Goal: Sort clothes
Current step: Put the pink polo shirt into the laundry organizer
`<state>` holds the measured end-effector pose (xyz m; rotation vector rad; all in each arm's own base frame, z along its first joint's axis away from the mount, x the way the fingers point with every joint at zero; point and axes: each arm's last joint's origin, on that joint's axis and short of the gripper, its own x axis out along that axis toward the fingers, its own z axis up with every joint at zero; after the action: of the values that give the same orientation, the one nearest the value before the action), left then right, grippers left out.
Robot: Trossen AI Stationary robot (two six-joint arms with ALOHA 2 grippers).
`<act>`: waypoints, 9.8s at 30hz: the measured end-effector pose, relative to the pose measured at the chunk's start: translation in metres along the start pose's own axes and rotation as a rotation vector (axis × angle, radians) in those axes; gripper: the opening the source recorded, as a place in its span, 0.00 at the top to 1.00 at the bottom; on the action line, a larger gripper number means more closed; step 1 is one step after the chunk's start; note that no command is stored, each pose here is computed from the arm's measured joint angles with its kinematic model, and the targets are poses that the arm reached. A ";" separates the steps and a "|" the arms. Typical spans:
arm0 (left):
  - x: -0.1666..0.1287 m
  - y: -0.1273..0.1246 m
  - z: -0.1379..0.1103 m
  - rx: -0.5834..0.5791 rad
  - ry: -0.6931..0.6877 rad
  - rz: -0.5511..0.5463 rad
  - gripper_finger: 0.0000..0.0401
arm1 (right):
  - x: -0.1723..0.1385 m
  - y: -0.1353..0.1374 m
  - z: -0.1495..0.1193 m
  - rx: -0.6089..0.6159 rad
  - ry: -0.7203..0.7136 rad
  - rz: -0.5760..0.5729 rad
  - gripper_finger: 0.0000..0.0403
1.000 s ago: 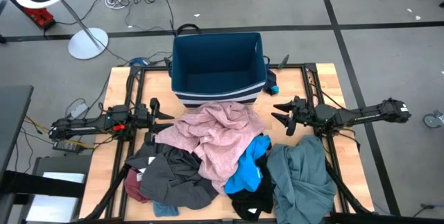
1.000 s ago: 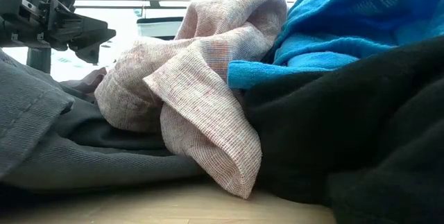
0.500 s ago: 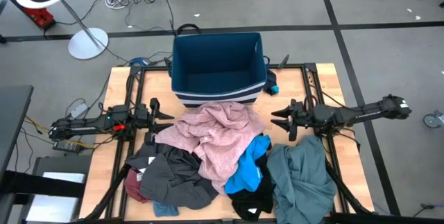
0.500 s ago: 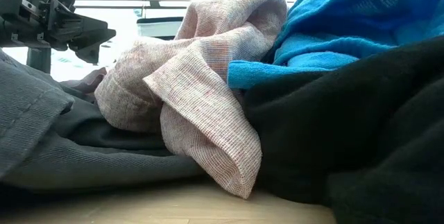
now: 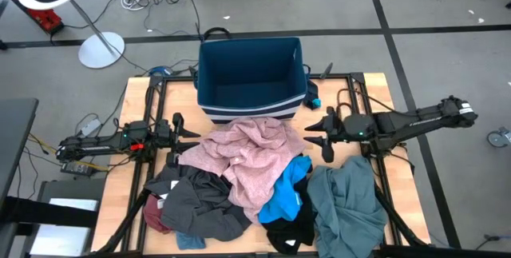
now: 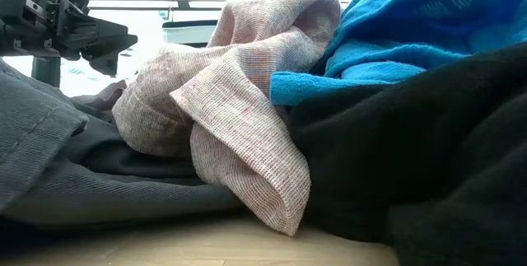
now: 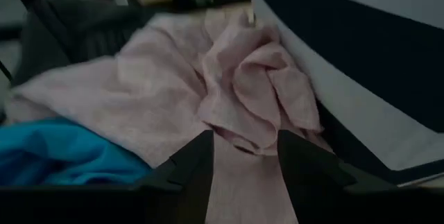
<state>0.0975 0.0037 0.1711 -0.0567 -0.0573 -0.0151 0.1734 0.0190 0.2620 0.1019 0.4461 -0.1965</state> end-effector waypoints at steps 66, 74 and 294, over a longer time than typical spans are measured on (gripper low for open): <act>0.000 0.000 0.000 0.000 -0.002 0.000 0.68 | 0.204 0.082 0.071 -0.251 0.529 0.006 0.97; 0.000 0.000 0.000 0.000 -0.002 0.000 0.68 | 0.189 0.080 0.086 -0.225 0.476 0.006 0.98; 0.000 0.000 0.000 0.000 -0.003 0.000 0.68 | 0.112 -0.084 0.227 0.110 -0.330 -0.334 1.00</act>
<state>0.0974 0.0037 0.1714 -0.0565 -0.0603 -0.0148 0.3491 -0.1132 0.4119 0.1001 0.1200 -0.5572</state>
